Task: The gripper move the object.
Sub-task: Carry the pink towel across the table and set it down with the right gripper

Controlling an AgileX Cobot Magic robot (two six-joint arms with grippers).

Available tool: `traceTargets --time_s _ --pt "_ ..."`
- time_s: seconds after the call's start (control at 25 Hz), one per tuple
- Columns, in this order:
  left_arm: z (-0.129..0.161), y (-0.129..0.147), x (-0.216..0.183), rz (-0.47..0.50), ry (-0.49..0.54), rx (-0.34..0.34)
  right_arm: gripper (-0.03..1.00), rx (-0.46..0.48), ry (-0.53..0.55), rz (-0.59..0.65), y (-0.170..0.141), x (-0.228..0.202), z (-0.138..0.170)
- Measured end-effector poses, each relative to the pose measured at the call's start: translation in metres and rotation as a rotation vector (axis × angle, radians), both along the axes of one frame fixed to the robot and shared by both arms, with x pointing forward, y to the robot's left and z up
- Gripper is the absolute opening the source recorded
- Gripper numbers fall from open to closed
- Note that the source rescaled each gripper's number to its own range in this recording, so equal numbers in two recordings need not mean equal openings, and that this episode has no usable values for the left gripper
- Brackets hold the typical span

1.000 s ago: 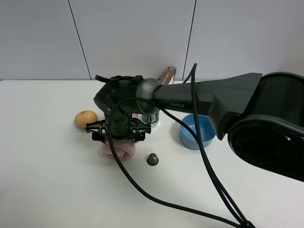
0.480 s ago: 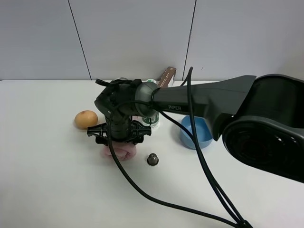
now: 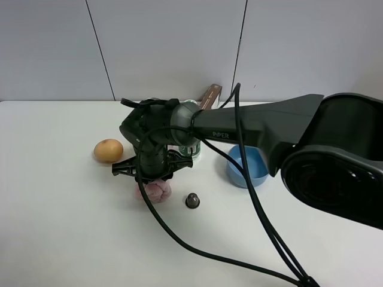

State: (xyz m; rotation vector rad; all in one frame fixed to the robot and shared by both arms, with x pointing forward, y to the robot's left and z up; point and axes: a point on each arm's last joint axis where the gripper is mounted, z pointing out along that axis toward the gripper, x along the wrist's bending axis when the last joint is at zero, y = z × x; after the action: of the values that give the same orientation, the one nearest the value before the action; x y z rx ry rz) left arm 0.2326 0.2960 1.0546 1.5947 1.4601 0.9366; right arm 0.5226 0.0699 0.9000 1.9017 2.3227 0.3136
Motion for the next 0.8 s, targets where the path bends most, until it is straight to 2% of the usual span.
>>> traceTargets --time_s 0.16,0.36,0.6,0.8 --pt "0.000 0.000 0.000 0.000 0.000 0.000 0.00 -0.008 -0.010 0.046 -0.004 -0.003 0.020" --pt "0.000 0.000 0.000 0.000 0.000 0.000 0.00 0.048 -0.072 0.102 -0.007 -0.009 0.069" --pt "0.000 0.000 0.000 0.000 0.000 0.000 0.00 0.042 -0.096 0.180 -0.017 -0.035 0.124" --pt "0.000 0.000 0.000 0.000 0.000 0.000 0.00 0.060 -0.158 0.277 -0.029 -0.056 0.172"
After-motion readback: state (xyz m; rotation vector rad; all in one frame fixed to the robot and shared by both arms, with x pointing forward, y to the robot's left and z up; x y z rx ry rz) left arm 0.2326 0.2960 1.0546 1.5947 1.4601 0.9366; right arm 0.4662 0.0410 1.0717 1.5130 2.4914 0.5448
